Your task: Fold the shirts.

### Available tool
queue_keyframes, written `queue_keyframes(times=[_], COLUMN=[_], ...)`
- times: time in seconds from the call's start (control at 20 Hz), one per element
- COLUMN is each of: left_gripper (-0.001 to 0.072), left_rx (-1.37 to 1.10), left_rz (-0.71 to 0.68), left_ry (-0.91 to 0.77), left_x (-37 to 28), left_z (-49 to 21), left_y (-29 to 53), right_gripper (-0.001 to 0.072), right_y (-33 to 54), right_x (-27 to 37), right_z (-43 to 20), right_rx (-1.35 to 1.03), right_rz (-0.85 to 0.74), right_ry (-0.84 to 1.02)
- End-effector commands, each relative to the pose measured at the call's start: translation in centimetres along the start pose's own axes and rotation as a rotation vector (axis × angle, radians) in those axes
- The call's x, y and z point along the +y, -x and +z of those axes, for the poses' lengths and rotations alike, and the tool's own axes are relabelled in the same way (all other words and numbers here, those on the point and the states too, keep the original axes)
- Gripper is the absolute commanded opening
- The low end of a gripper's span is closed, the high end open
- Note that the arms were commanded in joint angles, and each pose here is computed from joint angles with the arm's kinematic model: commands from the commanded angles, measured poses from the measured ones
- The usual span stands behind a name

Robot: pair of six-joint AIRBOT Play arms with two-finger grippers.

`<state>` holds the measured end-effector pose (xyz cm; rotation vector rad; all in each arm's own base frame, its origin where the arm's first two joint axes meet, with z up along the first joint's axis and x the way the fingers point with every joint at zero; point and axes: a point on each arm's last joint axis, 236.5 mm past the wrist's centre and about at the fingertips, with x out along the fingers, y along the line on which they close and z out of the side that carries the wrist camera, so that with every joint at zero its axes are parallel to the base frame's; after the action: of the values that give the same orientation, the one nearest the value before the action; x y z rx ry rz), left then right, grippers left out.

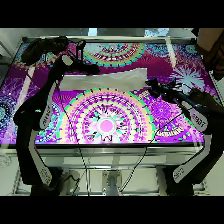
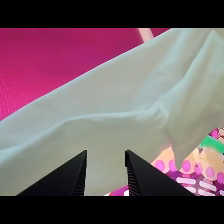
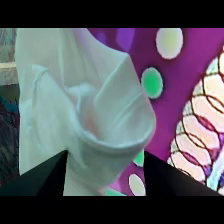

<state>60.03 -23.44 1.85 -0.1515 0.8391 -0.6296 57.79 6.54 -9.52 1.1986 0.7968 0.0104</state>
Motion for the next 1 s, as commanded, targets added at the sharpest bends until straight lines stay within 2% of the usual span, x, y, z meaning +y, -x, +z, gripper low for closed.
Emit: queue_keyframes(times=[0.0, 0.15, 0.35, 0.4, 0.45, 0.5, 0.55, 0.7, 0.85, 0.9, 0.95], left_gripper=[0.0293, 0.0293, 0.0293, 0.0290, 0.0244, 0.0153, 0.0134, 0.0135, 0.0134, 0.0124, 0.0082], left_rx=[-0.005, -0.004, 0.000, 0.017, 0.042, 0.079, 0.110, 0.143, 0.050, -0.011, -0.078], left_rz=[0.002, 0.001, -0.001, -0.007, -0.016, -0.032, -0.044, -0.045, -0.024, -0.021, -0.017], left_ry=[-0.001, -0.001, 0.000, 0.000, 0.002, 0.007, 0.025, 0.129, 0.269, 0.322, 0.355], left_x=[0.0, 0.0, 0.0, -0.2, -0.5, -1.0, -1.4, -2.1, -1.7, -1.4, -1.0], left_z=[0.1, 0.1, 0.0, -0.4, -1.1, -2.2, -3.3, -5.5, -5.0, -3.9, -2.7], left_y=[0.0, 0.0, 0.0, -0.1, -0.4, -0.9, -1.6, -5.0, -8.2, -8.8, -9.2], right_gripper=[0.0539, 0.0416, 0.0043, 0.0027, 0.0027, 0.0026, 0.0027, 0.0026, 0.0026, 0.0026, 0.0026], right_y=[-1.9, -1.8, -1.6, -1.6, -1.5, -1.4, -1.3, -1.3, -1.3, -1.3, -1.3], right_x=[2.1, 1.6, 3.6, 4.4, 5.2, 5.8, 6.3, 7.0, 8.6, 9.3, 9.9], right_z=[-0.2, 0.5, 2.0, 2.1, 1.9, 1.6, 1.2, -0.8, -3.4, -4.2, -4.9], right_rx=[0.022, 0.018, -0.023, -0.020, -0.006, 0.011, 0.030, 0.103, 0.182, 0.198, 0.210], right_rz=[0.035, -0.032, -0.002, 0.014, 0.029, 0.043, 0.053, 0.066, 0.108, 0.124, 0.134], right_ry=[0.022, 0.089, 0.165, 0.211, 0.252, 0.287, 0.308, 0.365, 0.494, 0.528, 0.556])
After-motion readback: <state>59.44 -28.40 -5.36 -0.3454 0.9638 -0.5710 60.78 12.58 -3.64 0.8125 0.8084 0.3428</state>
